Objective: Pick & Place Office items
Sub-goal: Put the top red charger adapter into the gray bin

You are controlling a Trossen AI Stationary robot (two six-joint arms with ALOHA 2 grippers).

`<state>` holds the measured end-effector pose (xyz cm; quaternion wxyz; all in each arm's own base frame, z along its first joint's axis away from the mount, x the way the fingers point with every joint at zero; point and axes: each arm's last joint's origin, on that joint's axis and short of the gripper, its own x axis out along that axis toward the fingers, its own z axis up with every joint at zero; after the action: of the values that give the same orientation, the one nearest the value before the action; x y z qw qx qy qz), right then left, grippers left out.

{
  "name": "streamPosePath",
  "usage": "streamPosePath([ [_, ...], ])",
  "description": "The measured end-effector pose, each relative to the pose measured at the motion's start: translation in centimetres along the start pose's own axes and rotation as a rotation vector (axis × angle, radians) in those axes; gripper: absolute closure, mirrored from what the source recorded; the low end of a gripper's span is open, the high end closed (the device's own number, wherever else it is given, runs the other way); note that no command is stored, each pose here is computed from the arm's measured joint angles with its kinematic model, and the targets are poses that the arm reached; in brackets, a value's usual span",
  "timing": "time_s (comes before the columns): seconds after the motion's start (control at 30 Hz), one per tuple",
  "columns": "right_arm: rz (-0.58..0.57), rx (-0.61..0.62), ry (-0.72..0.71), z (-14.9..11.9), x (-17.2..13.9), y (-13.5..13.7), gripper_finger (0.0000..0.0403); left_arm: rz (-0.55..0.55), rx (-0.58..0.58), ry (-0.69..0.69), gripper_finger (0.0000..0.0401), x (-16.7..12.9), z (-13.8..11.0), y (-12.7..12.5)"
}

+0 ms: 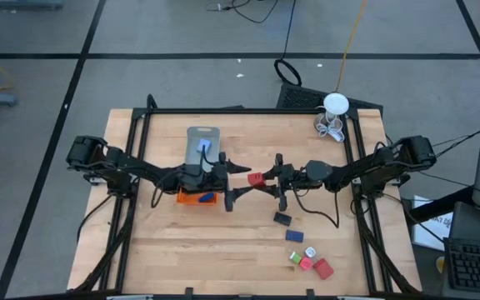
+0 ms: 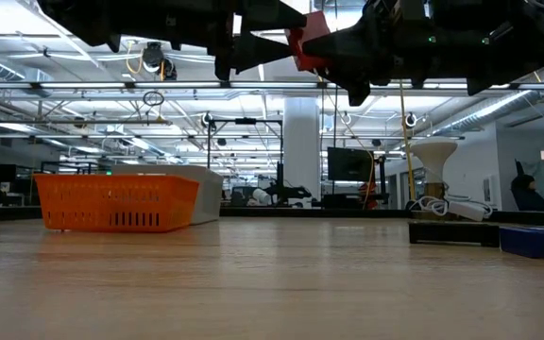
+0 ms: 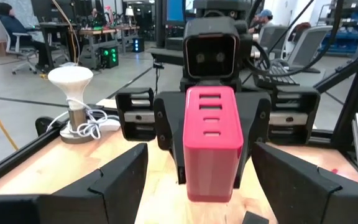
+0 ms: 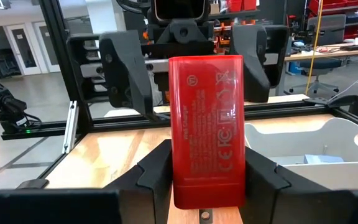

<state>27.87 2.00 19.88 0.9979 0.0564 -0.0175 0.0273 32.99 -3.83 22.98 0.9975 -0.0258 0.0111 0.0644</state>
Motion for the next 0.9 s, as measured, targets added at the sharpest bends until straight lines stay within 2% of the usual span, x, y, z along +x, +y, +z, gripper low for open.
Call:
streamPosePath([
  [0.9,0.0,-0.003,0.003,-0.05,-0.01,0.0,0.0277,0.0,0.03,0.003,0.011,0.0,-0.04,0.0],
])
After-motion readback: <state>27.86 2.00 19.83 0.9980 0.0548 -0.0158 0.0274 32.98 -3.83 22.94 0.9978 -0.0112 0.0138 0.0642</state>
